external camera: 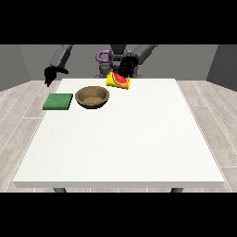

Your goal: Pick the cup and pour the ball into the bowl, then pick the bowl and place it on the pad

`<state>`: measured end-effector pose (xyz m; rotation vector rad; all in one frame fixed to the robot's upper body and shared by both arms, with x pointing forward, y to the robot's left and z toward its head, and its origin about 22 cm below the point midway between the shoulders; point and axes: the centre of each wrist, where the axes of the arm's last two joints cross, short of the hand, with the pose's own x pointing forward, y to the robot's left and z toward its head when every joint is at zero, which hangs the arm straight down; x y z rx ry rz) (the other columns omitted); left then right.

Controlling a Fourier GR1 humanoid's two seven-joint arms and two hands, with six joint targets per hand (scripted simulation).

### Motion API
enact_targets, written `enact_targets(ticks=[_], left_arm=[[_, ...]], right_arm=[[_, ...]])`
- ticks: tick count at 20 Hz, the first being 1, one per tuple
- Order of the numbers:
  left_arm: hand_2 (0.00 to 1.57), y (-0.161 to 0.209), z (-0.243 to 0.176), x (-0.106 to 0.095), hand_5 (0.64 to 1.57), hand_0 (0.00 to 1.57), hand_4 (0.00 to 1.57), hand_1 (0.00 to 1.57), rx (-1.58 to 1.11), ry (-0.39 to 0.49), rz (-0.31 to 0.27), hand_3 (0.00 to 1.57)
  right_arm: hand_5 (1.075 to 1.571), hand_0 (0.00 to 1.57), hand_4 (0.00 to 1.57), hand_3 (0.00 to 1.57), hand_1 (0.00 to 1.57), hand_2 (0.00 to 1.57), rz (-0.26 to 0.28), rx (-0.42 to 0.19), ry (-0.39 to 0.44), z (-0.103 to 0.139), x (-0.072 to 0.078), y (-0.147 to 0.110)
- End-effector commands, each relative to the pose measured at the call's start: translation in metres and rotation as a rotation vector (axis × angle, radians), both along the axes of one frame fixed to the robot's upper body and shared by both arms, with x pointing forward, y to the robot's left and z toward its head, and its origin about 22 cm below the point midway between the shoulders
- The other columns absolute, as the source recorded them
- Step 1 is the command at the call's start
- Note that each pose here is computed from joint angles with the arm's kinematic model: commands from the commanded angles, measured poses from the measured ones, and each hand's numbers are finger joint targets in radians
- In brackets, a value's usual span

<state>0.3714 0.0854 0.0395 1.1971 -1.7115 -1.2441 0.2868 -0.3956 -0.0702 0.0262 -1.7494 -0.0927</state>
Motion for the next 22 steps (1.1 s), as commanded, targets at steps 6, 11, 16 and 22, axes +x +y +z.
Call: enact_targets(ticks=[6,11,16,22], left_arm=[[1.57,-0.052,0.051,-0.004,1.521,0.00,0.58,0.00,0.268,-0.060,-0.067,1.57],[1.57,-0.068,0.058,-0.023,1.525,0.00,0.56,0.00,0.286,-0.036,-0.113,1.57],[1.57,-0.073,0.054,-0.026,1.538,0.00,0.62,0.00,0.389,-0.085,-0.105,1.57],[1.57,-0.089,0.053,-0.033,1.542,1.16,1.13,1.16,0.647,-0.157,-0.195,1.57]], right_arm=[[1.536,0.00,0.40,0.32,0.00,0.26,-0.063,0.023,0.009,-0.015,-0.027,-0.020],[1.532,0.00,0.40,0.34,0.00,0.17,-0.077,0.021,0.035,-0.021,-0.039,-0.027],[1.530,0.00,0.43,0.30,0.00,0.18,-0.033,0.013,-0.030,-0.010,-0.010,-0.004],[1.530,0.00,0.42,0.25,0.00,0.10,-0.040,0.021,-0.045,0.004,-0.007,-0.023]])
